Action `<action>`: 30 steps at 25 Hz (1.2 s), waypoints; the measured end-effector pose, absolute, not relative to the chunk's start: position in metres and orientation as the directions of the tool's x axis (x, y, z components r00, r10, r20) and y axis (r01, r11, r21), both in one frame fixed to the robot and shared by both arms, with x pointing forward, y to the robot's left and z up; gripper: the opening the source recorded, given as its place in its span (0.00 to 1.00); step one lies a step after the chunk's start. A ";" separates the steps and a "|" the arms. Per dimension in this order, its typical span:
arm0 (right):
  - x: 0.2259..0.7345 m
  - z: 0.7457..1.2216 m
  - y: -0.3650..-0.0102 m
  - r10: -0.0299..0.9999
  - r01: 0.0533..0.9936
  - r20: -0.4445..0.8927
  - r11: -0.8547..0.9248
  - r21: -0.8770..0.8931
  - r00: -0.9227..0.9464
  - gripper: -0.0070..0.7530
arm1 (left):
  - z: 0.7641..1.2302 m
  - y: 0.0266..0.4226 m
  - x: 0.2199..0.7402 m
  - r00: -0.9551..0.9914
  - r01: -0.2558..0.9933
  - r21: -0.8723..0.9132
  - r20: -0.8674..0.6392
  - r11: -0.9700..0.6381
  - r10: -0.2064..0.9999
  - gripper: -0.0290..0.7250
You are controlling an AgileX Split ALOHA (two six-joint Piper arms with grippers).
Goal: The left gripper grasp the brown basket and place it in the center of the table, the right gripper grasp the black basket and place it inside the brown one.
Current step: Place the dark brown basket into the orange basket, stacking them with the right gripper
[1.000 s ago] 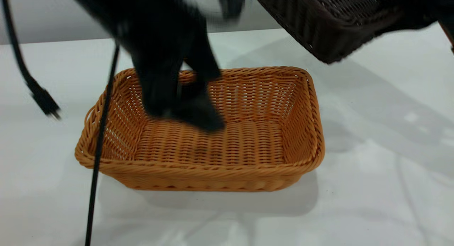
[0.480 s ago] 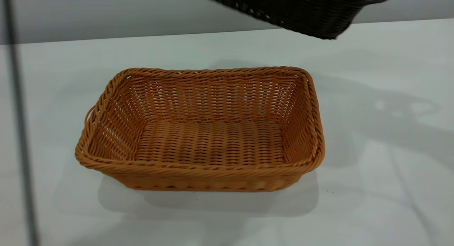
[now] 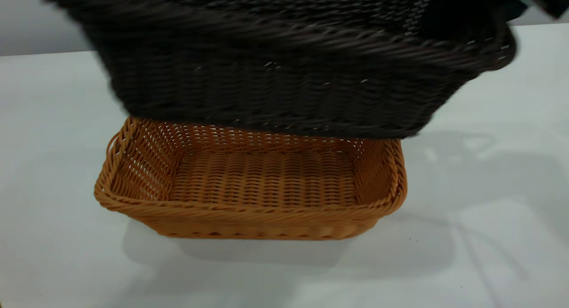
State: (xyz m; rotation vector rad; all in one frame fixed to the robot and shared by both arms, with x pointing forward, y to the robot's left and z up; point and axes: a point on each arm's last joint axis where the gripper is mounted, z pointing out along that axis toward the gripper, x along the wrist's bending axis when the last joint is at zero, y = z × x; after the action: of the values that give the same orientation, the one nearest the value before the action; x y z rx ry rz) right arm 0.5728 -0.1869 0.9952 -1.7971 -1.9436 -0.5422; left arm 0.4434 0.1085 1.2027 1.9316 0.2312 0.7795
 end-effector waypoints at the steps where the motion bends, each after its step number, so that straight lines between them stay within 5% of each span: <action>1: 0.575 0.993 -0.181 0.825 0.996 0.561 0.094 -0.003 -0.076 0.17 | 1.202 0.108 0.443 0.776 -0.167 0.858 0.418 -0.485 0.472 0.92; 8: 0.590 0.973 -0.141 0.823 0.989 0.556 0.146 -0.015 -0.113 0.17 | 1.202 0.108 0.443 0.779 -0.164 0.858 0.415 -0.486 0.470 0.92; 18: 0.602 0.957 -0.152 0.913 0.999 0.407 0.027 -0.037 -0.009 0.17 | 1.198 0.109 0.441 0.797 -0.151 0.844 0.412 -0.514 0.442 0.92; 30: 0.596 0.958 -0.146 0.911 0.995 0.407 -0.027 -0.095 0.063 0.17 | 1.198 0.109 0.441 0.795 -0.152 0.844 0.414 -0.515 0.443 0.92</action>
State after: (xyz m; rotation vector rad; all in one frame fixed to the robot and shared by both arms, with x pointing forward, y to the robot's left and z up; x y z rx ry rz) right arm 0.5963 -0.1457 0.9581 -1.9981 -1.9061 -0.3315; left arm 0.4414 0.1088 1.1983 1.9831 0.2174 0.7479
